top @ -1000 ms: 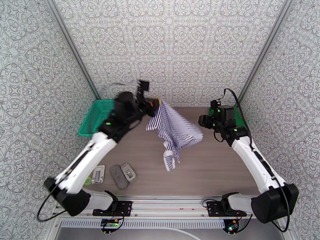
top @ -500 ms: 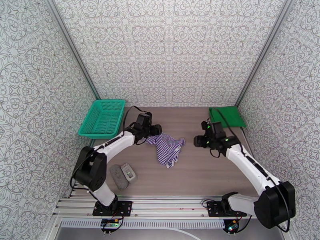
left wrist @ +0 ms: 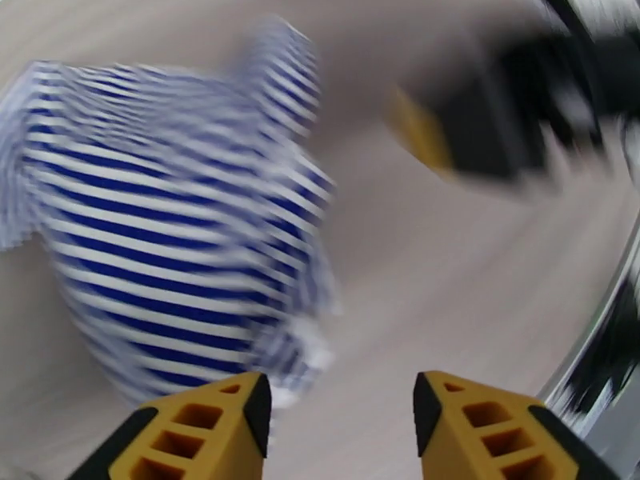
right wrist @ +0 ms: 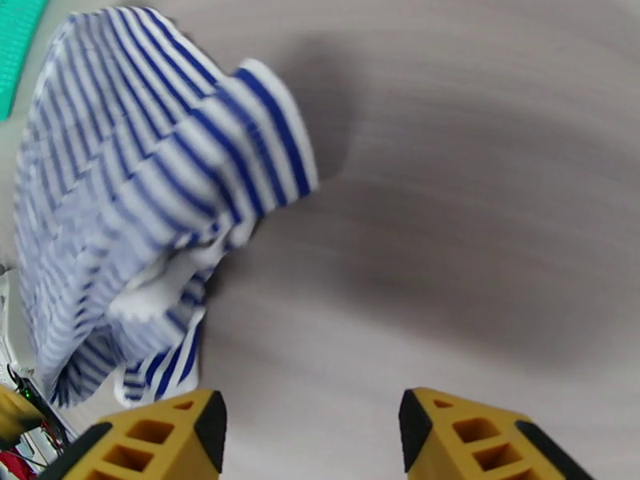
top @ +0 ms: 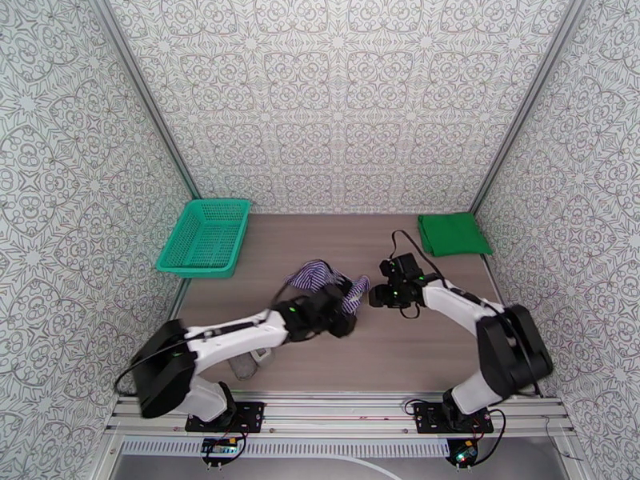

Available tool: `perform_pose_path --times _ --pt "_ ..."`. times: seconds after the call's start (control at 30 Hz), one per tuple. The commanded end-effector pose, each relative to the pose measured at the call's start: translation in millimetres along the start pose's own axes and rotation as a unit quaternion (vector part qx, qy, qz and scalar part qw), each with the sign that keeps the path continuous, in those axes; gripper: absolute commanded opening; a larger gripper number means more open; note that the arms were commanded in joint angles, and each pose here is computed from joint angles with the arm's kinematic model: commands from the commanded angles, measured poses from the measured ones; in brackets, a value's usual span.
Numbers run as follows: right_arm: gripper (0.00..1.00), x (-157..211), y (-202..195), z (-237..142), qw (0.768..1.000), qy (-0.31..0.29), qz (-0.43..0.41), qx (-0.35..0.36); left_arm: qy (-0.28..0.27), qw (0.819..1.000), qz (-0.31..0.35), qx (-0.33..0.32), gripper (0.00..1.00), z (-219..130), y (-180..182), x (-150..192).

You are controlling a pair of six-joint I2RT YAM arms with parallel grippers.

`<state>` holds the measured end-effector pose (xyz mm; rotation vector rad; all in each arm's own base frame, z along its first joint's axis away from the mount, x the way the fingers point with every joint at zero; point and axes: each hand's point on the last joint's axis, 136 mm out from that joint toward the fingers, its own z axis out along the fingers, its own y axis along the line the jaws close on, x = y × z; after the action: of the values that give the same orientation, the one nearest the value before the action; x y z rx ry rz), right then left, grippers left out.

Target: Fold and stack the mixed laundry pile

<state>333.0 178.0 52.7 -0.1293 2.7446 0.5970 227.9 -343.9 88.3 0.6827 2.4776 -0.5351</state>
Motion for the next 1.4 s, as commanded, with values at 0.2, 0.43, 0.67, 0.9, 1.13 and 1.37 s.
perform_pose_path --times 0.2,0.43,0.67,0.9,1.13,1.37 --pt "0.62 -44.0 27.1 29.7 0.996 -0.034 -0.008 -0.083 0.057 0.989 0.093 -0.101 0.63 60.1 2.8 0.2" --pt "0.37 -52.1 28.3 50.5 0.995 -0.023 -0.001 -0.095 0.074 0.981 0.098 -0.151 0.34 67.5 23.5 6.9" --pt "0.0 -77.3 30.9 15.3 0.996 -0.068 -0.018 -0.059 0.002 0.984 0.106 -0.144 0.0 37.1 20.1 -16.5" --pt "0.0 -111.2 26.4 -69.8 0.989 -0.144 -0.033 0.005 -0.14 0.981 0.083 -0.107 0.0 -55.4 26.2 -62.9" --pt "0.0 -137.7 45.4 -160.1 0.973 -0.227 -0.046 0.006 -0.261 0.962 0.034 -0.074 0.0 -161.1 53.3 -94.5" --pt "0.0 -153.7 102.6 -231.8 0.95 -0.287 -0.096 -0.081 -0.279 0.96 0.024 -0.027 0.03 -181.5 52.1 -107.2"
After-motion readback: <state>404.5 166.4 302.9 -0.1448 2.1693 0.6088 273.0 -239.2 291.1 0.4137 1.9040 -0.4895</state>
